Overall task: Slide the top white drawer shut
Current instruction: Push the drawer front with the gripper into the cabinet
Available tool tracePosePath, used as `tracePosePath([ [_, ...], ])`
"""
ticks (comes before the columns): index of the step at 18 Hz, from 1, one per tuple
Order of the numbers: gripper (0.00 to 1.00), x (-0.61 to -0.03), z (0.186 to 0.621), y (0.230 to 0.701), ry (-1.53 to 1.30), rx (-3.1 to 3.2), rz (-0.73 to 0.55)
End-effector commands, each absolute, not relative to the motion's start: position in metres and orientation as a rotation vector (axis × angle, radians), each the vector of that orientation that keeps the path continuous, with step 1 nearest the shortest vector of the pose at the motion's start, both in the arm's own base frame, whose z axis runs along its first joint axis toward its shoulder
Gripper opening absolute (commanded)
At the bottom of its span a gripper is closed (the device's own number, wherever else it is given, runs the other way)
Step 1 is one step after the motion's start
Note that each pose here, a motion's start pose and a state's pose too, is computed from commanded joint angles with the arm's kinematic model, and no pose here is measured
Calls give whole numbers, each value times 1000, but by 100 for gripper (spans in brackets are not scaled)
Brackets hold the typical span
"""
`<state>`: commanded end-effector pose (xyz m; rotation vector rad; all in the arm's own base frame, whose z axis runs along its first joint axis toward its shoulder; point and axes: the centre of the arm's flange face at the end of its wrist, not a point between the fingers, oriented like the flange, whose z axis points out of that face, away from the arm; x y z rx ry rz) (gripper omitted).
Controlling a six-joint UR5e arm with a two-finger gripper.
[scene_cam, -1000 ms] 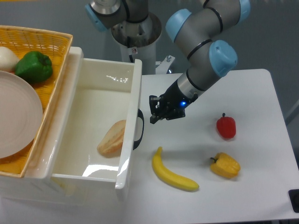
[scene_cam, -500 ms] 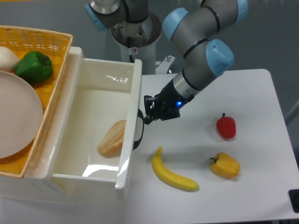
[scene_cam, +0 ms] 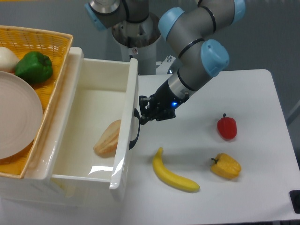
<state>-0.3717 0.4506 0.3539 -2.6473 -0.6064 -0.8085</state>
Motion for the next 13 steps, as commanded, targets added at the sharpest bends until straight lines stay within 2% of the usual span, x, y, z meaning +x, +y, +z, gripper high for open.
tracePosePath([
  [13, 4, -347, 359, 463, -577, -2665, -818],
])
